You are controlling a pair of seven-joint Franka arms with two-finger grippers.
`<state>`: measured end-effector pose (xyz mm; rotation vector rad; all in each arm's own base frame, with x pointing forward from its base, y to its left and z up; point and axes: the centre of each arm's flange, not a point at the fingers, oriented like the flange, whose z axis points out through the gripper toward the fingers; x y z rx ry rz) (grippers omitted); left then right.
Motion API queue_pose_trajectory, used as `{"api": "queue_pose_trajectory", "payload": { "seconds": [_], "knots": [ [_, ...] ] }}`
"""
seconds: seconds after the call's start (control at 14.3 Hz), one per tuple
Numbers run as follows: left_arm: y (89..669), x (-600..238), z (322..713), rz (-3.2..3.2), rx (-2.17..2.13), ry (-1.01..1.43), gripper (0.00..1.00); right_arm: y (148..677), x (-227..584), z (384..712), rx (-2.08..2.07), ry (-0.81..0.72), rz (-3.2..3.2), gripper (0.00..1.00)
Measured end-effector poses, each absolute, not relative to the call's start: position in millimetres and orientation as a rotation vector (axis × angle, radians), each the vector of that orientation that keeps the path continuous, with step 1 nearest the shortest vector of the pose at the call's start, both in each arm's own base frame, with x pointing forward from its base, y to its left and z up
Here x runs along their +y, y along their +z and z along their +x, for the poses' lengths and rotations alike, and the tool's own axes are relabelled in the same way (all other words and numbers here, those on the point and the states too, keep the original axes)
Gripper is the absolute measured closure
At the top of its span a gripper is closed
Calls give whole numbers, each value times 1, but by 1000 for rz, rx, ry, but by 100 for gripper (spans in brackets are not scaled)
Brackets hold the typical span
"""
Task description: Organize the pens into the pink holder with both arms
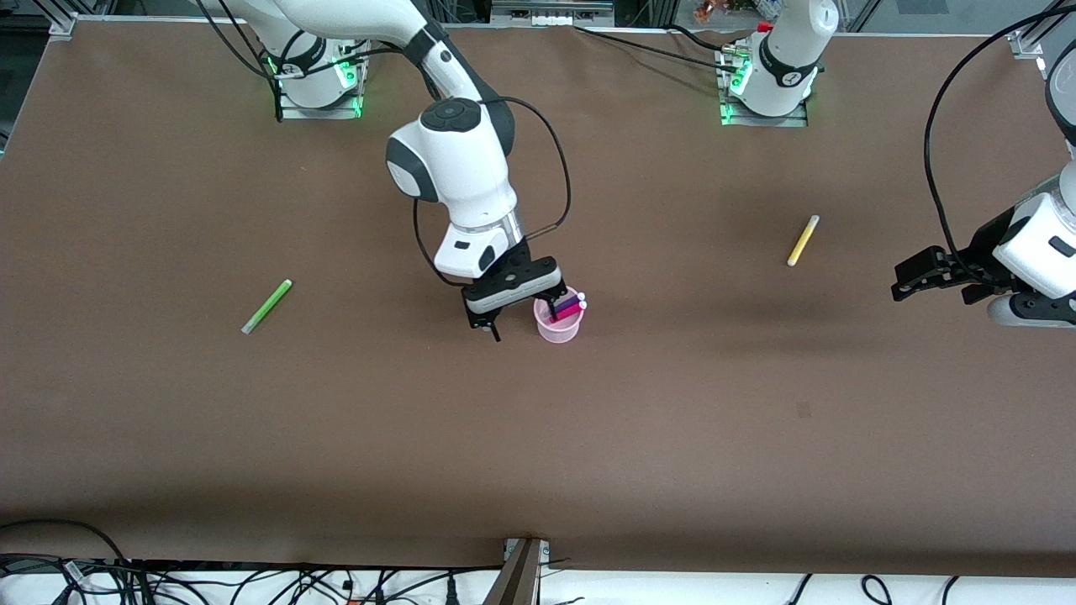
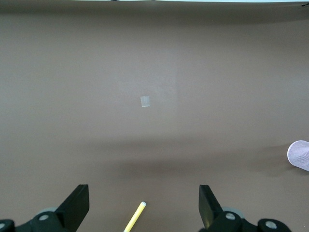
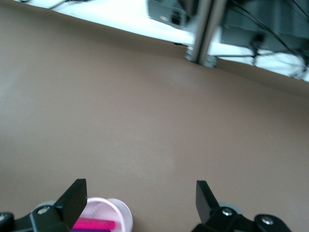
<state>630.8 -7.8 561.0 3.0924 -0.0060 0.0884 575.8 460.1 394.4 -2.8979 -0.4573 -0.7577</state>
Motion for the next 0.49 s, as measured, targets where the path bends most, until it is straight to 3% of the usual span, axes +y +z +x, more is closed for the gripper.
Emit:
{"api": "queue_pose_trajectory", "payload": {
  "seconds": [0.49],
  "knots": [
    [564,-10,631,3091,-12,96,0,496,320,598,-210,-370,-3033,0]
  ]
}}
